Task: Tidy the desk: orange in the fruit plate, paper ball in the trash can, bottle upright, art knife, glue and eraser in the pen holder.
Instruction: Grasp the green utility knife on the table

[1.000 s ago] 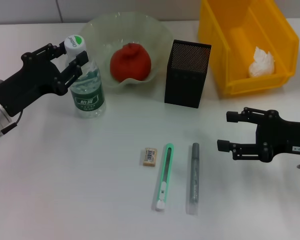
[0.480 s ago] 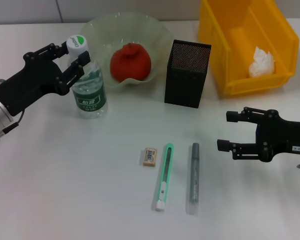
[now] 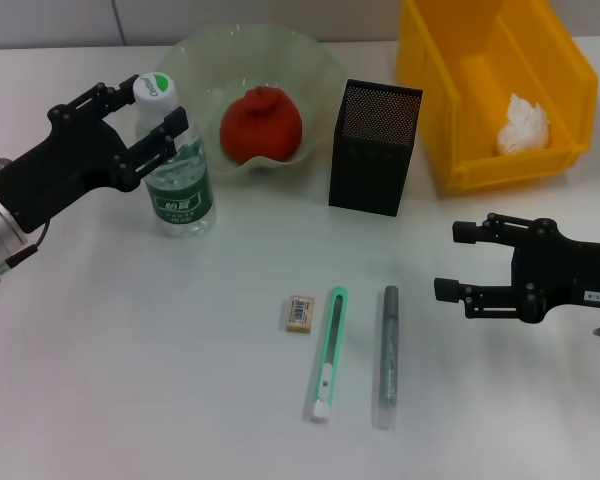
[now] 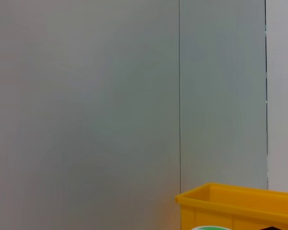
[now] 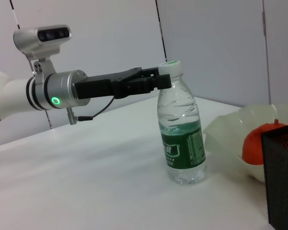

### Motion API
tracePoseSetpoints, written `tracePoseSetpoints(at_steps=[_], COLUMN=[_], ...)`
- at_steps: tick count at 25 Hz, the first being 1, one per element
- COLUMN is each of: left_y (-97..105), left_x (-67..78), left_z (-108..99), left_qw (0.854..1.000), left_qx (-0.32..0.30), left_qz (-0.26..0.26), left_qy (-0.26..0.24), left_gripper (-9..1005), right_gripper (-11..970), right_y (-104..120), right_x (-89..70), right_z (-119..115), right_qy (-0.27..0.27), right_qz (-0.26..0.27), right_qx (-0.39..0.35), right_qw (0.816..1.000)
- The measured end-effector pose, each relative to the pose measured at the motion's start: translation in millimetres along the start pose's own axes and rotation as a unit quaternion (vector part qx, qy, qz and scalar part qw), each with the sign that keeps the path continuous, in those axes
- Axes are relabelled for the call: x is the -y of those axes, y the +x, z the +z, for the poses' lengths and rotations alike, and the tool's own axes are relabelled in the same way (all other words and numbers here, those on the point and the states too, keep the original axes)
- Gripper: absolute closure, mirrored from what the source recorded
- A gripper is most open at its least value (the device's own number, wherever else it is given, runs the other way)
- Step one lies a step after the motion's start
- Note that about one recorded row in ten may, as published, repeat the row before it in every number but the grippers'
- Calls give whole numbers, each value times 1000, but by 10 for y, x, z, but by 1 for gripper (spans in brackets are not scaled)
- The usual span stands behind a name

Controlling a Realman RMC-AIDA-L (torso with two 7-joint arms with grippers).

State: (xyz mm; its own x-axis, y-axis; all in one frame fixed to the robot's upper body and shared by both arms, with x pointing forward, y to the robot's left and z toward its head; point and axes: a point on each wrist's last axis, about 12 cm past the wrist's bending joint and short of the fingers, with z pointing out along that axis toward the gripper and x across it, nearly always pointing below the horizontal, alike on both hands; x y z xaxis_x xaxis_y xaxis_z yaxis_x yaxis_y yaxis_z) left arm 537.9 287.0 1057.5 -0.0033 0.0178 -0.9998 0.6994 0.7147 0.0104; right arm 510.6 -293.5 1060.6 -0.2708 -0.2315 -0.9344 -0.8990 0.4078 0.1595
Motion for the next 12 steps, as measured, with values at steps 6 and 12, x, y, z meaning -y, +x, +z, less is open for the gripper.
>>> tracePoseSetpoints(at_steps=[6, 12], left_y=[-4, -8], left_x=[2, 2], left_z=[-1, -1], left_qw=[1000, 1000], left_qx=[2, 4], left_qz=[0, 0], left_qy=[0, -1], left_gripper=[243, 216], right_gripper=[126, 126], right_y=[3, 5], right_x=[-2, -2], right_z=[-3, 0], right_qy=[0, 0], right_qz=[1, 1], right_qx=[0, 0], right_qw=[1000, 1000])
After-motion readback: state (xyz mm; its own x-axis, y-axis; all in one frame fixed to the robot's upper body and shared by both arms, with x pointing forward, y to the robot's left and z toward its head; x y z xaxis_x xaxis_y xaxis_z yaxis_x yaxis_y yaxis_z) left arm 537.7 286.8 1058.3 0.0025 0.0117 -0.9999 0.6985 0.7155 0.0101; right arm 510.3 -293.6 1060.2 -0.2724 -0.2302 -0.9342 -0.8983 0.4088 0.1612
